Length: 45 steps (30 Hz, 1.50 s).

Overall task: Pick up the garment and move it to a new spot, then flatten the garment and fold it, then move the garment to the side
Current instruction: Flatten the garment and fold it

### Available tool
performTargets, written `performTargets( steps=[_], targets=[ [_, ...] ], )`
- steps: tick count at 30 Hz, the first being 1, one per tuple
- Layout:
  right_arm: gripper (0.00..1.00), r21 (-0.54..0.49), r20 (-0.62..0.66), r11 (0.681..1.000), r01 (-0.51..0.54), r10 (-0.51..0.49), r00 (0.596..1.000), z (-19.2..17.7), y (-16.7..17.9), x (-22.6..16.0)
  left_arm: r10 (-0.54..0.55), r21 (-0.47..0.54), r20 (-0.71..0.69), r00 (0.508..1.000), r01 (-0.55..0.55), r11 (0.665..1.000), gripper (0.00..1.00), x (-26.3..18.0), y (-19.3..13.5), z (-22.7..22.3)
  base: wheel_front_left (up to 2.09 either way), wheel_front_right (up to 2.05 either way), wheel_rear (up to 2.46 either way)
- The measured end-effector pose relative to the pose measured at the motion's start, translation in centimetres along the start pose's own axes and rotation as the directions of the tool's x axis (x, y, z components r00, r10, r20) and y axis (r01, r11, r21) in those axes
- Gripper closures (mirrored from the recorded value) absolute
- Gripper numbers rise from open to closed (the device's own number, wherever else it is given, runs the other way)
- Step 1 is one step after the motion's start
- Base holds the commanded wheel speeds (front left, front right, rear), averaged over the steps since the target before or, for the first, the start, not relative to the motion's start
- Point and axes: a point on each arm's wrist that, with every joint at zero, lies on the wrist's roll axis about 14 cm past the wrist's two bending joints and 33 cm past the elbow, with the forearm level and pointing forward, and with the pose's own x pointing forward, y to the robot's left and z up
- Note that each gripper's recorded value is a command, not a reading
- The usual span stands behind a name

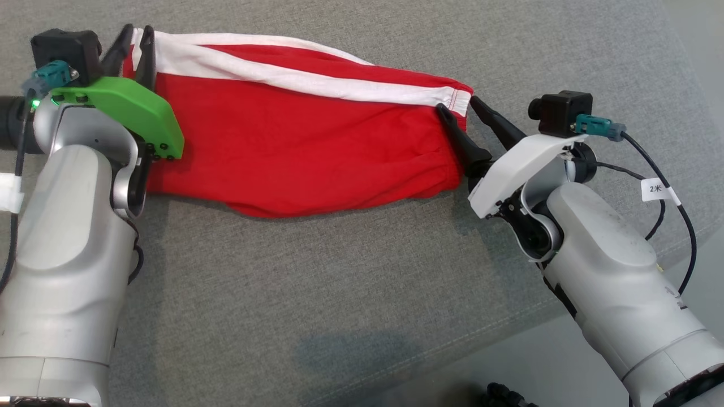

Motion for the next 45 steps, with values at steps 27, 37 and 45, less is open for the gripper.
performTargets(
  steps=[27, 37, 45],
  targets=[
    [0.0, -0.065, 0.056, 0.997, 0.03, -0.026, 0.998, 1.8, -2.0, -3.3, 0.069, -0.002, -0.136, 0.988, -0.069, 0.998, 0.0, -4.8, 1.0, -2.9, 0.0, 0.0, 0.0],
    [0.0, -0.039, 0.081, 0.995, 0.096, -0.093, 0.992, 1.9, -4.5, -5.4, 0.033, -0.042, -0.25, 0.968, -0.045, 0.998, 0.0, -4.7, -0.3, -5.4, 0.0, 0.0, 0.0],
    [0.0, -0.007, 0.094, 0.994, 0.112, -0.111, 0.989, 1.7, -5.1, -6.0, 0.051, -0.101, -0.29, 0.956, -0.084, 0.991, 0.0, -4.9, 0.2, -6.4, 0.0, 0.0, 0.0]
  ],
)
